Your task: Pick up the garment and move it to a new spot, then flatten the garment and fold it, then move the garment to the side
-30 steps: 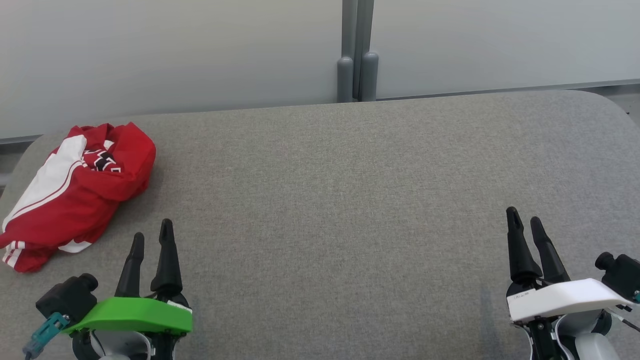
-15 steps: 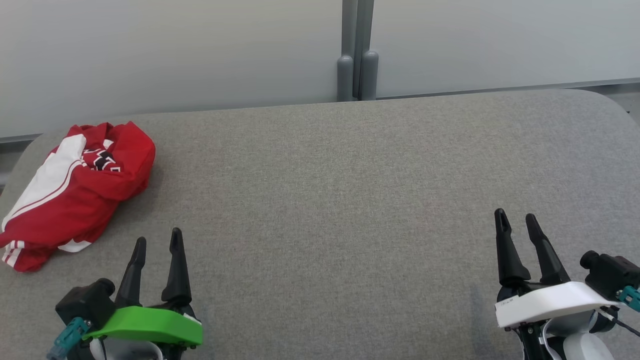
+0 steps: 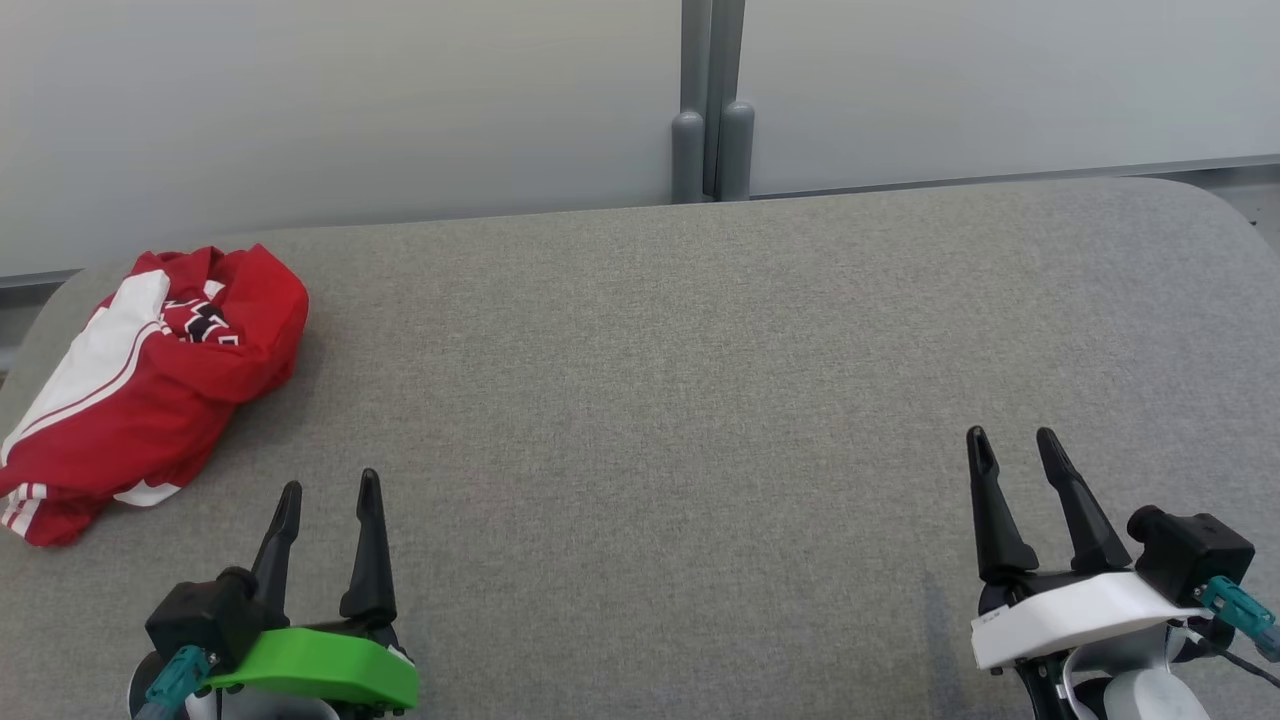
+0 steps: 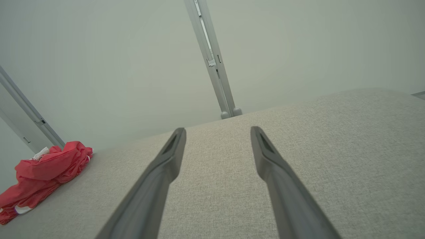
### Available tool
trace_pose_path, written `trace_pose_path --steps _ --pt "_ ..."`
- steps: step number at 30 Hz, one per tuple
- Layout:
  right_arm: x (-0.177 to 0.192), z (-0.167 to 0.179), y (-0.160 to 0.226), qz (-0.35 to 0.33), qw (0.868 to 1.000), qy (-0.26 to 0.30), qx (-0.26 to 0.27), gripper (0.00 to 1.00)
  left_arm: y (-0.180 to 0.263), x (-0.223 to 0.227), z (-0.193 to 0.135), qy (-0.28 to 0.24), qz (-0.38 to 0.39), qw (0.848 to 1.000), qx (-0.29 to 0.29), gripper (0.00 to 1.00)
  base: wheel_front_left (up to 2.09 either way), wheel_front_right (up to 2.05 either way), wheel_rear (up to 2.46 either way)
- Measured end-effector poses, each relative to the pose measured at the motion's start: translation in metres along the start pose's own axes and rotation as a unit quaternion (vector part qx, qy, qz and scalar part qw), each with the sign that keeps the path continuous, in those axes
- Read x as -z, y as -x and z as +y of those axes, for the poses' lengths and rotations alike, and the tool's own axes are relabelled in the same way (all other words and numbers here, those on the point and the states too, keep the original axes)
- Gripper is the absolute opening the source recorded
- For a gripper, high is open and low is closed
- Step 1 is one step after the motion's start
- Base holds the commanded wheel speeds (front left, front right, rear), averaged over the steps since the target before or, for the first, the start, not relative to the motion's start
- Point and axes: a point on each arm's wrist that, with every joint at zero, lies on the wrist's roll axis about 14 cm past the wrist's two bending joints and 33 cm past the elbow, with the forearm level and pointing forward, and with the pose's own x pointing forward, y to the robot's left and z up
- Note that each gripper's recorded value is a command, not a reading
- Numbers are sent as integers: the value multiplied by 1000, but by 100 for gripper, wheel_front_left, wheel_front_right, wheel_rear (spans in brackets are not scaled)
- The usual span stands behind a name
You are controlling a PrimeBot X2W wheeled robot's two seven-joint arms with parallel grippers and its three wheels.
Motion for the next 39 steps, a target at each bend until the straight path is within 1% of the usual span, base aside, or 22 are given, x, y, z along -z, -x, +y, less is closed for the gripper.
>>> trace_pose_path --steps 8,11,18,39 --pt "1 4 0 0 999 33 -10 100 3 2 0 -30 -2 1000 3 100 0 0 0" --pt "2 6 0 1 999 46 -14 100 5 4 2 -30 0 1000 -1 100 0 0 0" --pt "3 10 0 -1 997 70 -24 100 6 4 2 -54 -6 999 1 100 0 0 0" --pt "-1 19 2 -13 989 138 -48 100 13 6 -6 -105 -15 994 18 100 0 0 0"
